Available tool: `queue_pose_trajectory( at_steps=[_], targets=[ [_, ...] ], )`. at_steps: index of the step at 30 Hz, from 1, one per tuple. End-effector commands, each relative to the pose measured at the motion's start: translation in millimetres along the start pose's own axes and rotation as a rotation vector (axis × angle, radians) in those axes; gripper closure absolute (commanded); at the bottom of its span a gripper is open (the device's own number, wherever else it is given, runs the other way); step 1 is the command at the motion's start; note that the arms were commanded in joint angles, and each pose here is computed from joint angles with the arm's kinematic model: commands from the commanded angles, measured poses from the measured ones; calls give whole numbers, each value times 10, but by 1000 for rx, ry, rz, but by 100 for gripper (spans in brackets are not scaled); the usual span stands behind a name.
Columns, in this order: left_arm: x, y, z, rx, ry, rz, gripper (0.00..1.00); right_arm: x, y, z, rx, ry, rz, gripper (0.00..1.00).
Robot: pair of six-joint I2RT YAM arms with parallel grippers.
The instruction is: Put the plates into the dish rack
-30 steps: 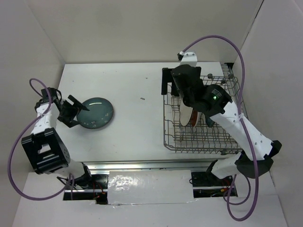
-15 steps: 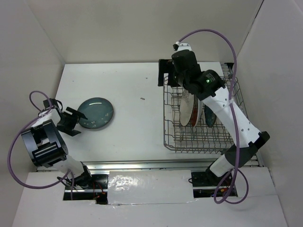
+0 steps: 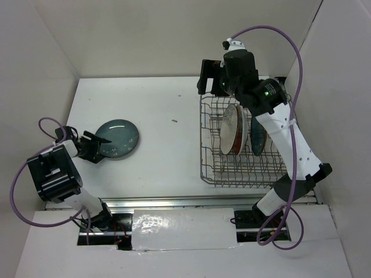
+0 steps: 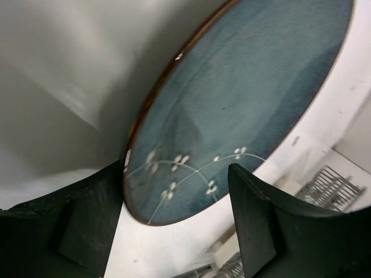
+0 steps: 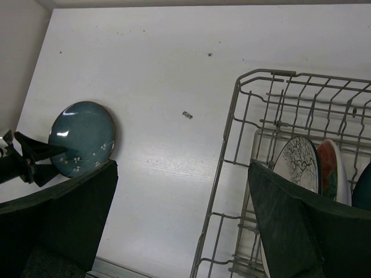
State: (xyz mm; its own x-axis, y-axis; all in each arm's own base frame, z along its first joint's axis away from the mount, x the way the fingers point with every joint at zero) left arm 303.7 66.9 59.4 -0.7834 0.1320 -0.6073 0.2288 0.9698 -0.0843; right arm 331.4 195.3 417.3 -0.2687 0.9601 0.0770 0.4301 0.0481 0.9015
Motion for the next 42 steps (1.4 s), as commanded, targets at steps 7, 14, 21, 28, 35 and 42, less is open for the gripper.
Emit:
queue_pose_trajectory(
  at_steps=[7,14,21,28,35,42],
  targets=[
    [-85,-50,127,60,-141,-33,23,-4,98,-73,-43,15,10,0],
    [-209,32,121,36,-175,-27,55,19,-19,77,-4,11,-2,0],
    [-444,53,-78,6,-244,59,100,20,-78,152,9,14,-30,0],
    [-866,-9,-336,121,-380,247,100,90,-88,193,11,53,-34,0],
    [-1428,-46,-727,265,-546,424,100,234,-118,254,42,116,-58,0],
    [-1878,-295,-1125,408,-667,601,100,493,-131,268,90,280,-88,0]
  ],
)
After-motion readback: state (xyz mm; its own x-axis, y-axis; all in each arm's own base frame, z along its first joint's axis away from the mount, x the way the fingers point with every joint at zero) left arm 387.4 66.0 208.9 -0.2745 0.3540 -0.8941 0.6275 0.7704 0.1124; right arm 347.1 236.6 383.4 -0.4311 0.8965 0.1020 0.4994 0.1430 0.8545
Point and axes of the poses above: each gripper's point midway between its finger pads, its own z axis out along the fingers, its own x axis along the line the jaws close on, y = z × x, the point moved 3 cm from there along -z, back along the fingers, and after that the axes turned 11 degrees about -z, right-handed, at the moved point
